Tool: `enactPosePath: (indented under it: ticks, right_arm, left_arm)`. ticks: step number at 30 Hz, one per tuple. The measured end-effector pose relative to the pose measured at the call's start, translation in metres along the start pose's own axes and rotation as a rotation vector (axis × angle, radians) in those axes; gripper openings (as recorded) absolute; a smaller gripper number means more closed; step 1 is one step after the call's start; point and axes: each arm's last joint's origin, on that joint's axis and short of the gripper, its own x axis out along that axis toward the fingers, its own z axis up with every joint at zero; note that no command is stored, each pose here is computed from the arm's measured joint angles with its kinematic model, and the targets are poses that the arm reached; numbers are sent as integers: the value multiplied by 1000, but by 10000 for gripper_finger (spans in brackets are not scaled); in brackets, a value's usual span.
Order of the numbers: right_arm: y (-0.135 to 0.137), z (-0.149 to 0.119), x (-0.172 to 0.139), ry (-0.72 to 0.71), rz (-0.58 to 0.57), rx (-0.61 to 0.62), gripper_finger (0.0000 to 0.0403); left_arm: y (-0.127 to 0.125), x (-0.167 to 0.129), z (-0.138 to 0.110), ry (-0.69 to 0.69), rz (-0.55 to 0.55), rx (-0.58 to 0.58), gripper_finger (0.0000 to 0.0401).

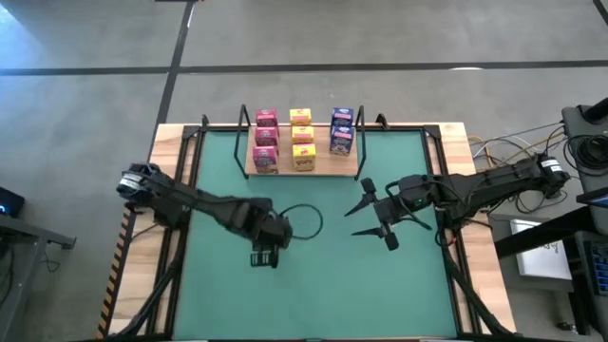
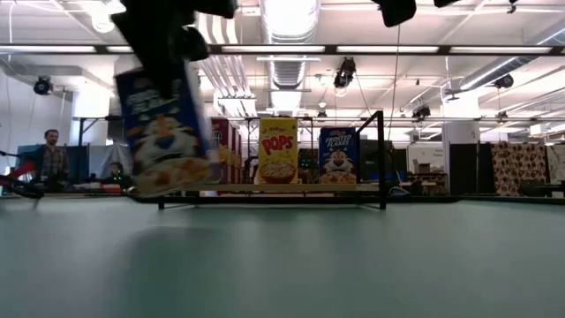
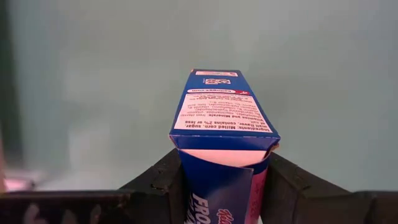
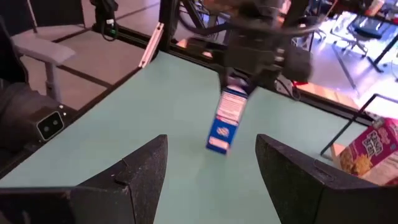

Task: Stack cereal on shelf
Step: Put the blue cereal box on the shelf aligned with the other blue cereal boxes

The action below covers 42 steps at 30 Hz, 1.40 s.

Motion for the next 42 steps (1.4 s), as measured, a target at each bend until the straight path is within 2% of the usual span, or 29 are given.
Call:
enactPosePath:
  ticks: [9, 20, 23, 29, 34, 37, 42]
  right_arm:
    - [9, -13, -8, -97, -2, -24, 233]
    - [15, -21, -40, -208, -36, -40, 233]
    - [16, -23, -43, -216, -41, -35, 233]
    - [17, -26, -44, -216, -40, -23, 233]
    - [17, -26, -44, -212, -39, -22, 233]
    - [17, -27, -44, -208, -37, -14, 233]
    - [17, -28, -44, -200, -34, -4, 233]
  left_arm:
    - [52, -7, 19, -136, 18, 78, 128]
    - [118, -27, 55, -315, 117, 153, 128]
    - [136, -29, 64, -321, 146, 174, 128]
    - [163, -27, 89, -354, 130, 210, 128]
    - [173, -26, 115, -325, 132, 277, 128]
    - [176, -21, 128, -281, 81, 323, 128]
    - [186, -10, 149, -227, 57, 328, 128]
